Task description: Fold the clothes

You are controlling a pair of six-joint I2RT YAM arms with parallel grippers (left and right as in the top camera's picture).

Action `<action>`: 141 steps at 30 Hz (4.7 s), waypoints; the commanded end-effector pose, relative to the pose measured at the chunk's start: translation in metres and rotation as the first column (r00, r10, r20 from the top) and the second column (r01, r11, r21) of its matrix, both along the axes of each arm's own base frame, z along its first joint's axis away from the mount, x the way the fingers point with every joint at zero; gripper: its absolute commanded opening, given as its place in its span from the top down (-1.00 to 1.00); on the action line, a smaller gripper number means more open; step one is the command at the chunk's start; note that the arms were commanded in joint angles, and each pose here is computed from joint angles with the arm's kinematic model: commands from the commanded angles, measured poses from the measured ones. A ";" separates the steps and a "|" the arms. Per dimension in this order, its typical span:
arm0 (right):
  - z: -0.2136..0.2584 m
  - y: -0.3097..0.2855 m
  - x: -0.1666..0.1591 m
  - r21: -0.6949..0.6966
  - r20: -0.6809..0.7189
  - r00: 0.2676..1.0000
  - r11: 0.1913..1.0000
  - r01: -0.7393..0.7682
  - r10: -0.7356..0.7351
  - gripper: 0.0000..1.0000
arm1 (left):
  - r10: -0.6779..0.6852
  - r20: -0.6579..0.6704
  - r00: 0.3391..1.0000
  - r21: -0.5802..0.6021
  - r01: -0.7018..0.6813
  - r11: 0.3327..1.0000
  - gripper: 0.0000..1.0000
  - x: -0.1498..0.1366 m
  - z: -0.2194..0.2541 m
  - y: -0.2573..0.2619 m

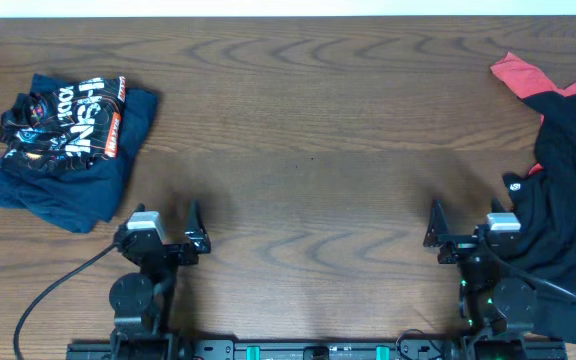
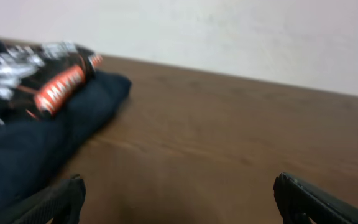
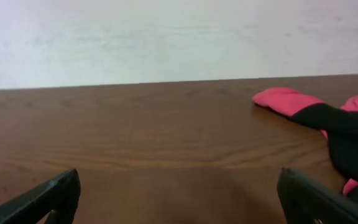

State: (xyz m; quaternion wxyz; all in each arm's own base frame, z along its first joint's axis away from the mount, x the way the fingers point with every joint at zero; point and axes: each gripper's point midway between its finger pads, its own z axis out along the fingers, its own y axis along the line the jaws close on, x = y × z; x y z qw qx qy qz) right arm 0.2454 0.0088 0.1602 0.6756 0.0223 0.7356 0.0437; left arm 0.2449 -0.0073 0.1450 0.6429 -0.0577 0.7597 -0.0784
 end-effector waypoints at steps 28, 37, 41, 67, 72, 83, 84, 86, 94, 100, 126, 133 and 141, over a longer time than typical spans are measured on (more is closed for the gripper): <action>-0.069 -0.106 -0.003 -0.209 -0.813 0.346 0.790 0.576 -0.468 -0.98 | -0.240 -0.542 0.805 -0.200 0.153 0.968 -0.96 0.021 0.026 -0.041; -0.119 -0.142 -0.022 -0.253 -0.887 0.133 0.704 0.664 -0.443 -0.47 | -0.239 -0.543 0.805 -0.200 0.153 0.968 -0.96 0.021 0.026 -0.041; -0.132 -0.142 -0.025 -0.272 -0.898 0.091 0.705 0.655 -0.431 -0.11 | -0.239 -0.543 0.805 -0.200 0.153 0.968 -0.96 0.021 0.026 -0.041; -0.070 -0.144 0.032 -0.170 -0.858 0.327 0.820 0.546 -0.396 0.98 | -0.239 -0.529 0.814 -0.197 0.156 0.968 -0.96 0.025 0.028 -0.041; 0.015 -0.108 0.088 0.001 -0.744 0.646 0.967 0.255 -0.170 0.98 | -0.239 -0.523 0.818 -0.196 0.158 0.968 -0.96 0.026 0.030 -0.041; 0.075 0.008 0.102 0.176 -0.483 0.726 0.867 -0.467 0.489 0.98 | -0.239 -0.523 0.818 -0.196 0.158 0.968 -0.97 0.026 0.030 -0.041; 0.083 0.021 0.099 0.190 -0.435 0.705 0.822 -0.537 0.561 0.98 | -0.239 -0.524 0.818 -0.196 0.157 0.968 -0.97 0.026 0.030 -0.041; 0.104 0.044 0.091 0.198 -0.317 0.645 0.713 -0.673 0.696 0.98 | -0.239 -0.524 0.818 -0.196 0.157 0.968 -0.97 0.026 0.030 -0.041; 0.126 0.018 0.127 0.202 -0.274 0.786 0.833 -0.516 0.553 0.98 | -0.239 -0.524 0.818 -0.196 0.157 0.968 -0.97 0.026 0.030 -0.041; 0.172 0.075 0.087 0.142 -0.047 0.526 0.527 -0.838 0.849 0.98 | -0.239 -0.523 0.818 -0.196 0.158 0.968 -0.97 0.026 0.030 -0.041; 0.064 0.269 0.123 0.062 -0.298 0.438 0.475 -0.878 0.848 0.98 | -0.239 -0.523 0.818 -0.196 0.158 0.968 -0.96 0.026 0.030 -0.041; 0.042 0.246 0.191 0.083 -0.303 0.710 0.760 -0.645 0.636 -0.03 | -0.239 -0.534 0.811 -0.198 0.155 0.968 -0.97 0.027 0.026 -0.041; 0.043 0.140 0.203 0.173 -0.422 0.810 0.914 -0.368 0.406 -0.99 | -0.248 -0.579 0.776 -0.208 0.153 0.966 -0.97 0.034 0.010 -0.044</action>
